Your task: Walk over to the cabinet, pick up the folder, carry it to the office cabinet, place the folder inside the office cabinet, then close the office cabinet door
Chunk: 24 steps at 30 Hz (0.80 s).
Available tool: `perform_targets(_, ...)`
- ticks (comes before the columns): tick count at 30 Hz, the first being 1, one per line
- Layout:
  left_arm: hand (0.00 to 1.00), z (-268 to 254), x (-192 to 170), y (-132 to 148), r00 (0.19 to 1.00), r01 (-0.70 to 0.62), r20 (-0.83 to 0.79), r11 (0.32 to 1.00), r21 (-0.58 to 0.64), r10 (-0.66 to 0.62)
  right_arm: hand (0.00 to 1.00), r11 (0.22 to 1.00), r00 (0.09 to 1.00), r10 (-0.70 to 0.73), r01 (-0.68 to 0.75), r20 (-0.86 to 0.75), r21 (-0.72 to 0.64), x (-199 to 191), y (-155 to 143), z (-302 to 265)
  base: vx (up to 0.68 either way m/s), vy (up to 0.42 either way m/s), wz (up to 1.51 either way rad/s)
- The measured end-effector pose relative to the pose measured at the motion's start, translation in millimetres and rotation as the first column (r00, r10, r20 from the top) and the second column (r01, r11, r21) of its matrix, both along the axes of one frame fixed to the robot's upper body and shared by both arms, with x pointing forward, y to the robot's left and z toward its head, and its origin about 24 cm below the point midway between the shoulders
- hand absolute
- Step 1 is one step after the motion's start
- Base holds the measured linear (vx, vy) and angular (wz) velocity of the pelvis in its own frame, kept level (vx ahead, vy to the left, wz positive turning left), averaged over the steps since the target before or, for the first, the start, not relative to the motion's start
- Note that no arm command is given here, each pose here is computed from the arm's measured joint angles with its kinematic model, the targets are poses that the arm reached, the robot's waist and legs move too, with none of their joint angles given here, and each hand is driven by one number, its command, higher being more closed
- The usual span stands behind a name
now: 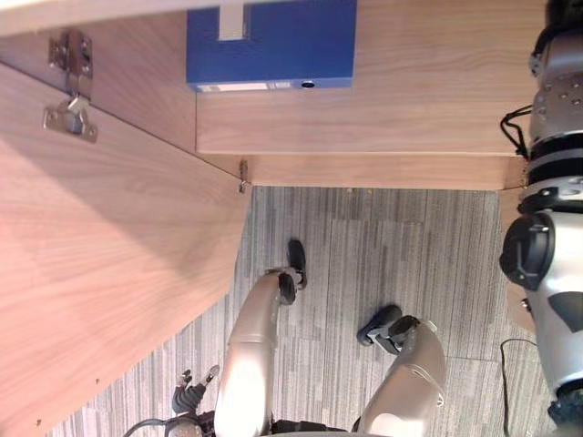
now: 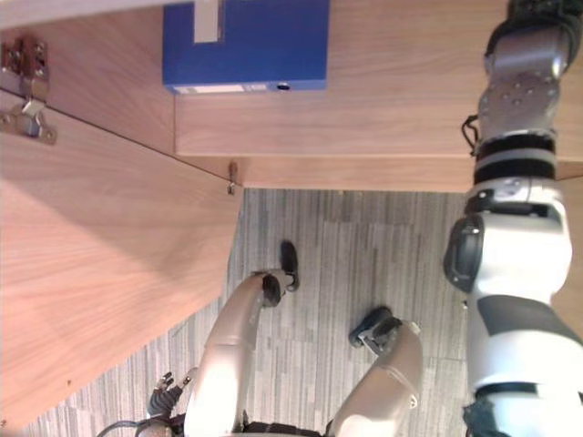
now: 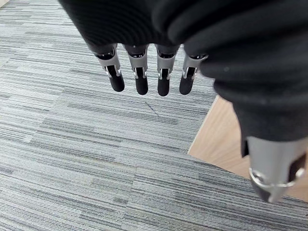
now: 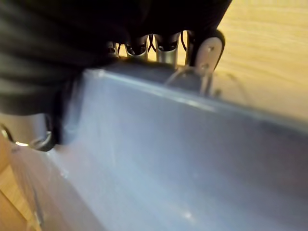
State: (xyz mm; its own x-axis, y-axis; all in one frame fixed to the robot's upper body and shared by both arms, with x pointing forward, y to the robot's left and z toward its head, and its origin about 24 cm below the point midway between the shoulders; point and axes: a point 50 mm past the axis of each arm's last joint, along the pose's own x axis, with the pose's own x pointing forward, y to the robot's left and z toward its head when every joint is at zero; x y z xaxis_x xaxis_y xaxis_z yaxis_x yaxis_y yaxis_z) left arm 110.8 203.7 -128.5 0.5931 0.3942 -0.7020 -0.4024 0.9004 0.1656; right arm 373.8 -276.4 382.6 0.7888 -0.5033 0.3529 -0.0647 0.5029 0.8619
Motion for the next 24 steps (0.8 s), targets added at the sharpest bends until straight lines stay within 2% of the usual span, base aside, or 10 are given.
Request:
perform_targets(5, 0.00, 5, 19, 0, 0.998, -0.033, 0.052, 0.999, -0.002, 0.033, 1.00, 0.998, 0.997, -0.069, 0.068, -0.018, -0.012, -9, -16, 5, -0.02, -0.121, 0.15)
perform_targets(8, 0.00, 10, 37, -6, 0.996, -0.008, 0.093, 1.000, -0.005, 0.008, 1.00, 0.998, 0.997, -0.068, 0.068, -0.039, 0.000, -7, -18, -1, 0.02, -0.126, 0.06)
perform_targets(11, 0.00, 10, 39, -8, 0.996, 0.003, 0.091, 1.000, -0.007, -0.003, 1.00, 0.997, 0.992, -0.074, 0.072, -0.103, -0.020, -1, -18, -18, 0.06, -0.139, 0.04)
perform_targets(12, 0.00, 10, 40, -8, 0.996, 0.003, 0.092, 1.000, -0.007, -0.003, 0.00, 0.997, 0.990, -0.076, 0.074, -0.116, -0.028, 0, -18, -20, 0.05, -0.113, -0.01)
perform_targets(19, 0.00, 11, 41, -8, 0.995, 0.013, 0.095, 1.000, -0.008, -0.012, 0.00, 0.988, 0.969, -0.088, 0.056, -0.232, -0.144, 10, -11, -39, 0.06, -0.103, -0.04)
perform_targets(24, 0.00, 11, 41, -8, 0.996, 0.015, 0.092, 1.000, -0.014, -0.013, 0.00, 0.969, 0.960, -0.113, 0.050, -0.255, -0.243, 13, -6, -40, 0.09, -0.103, 0.01)
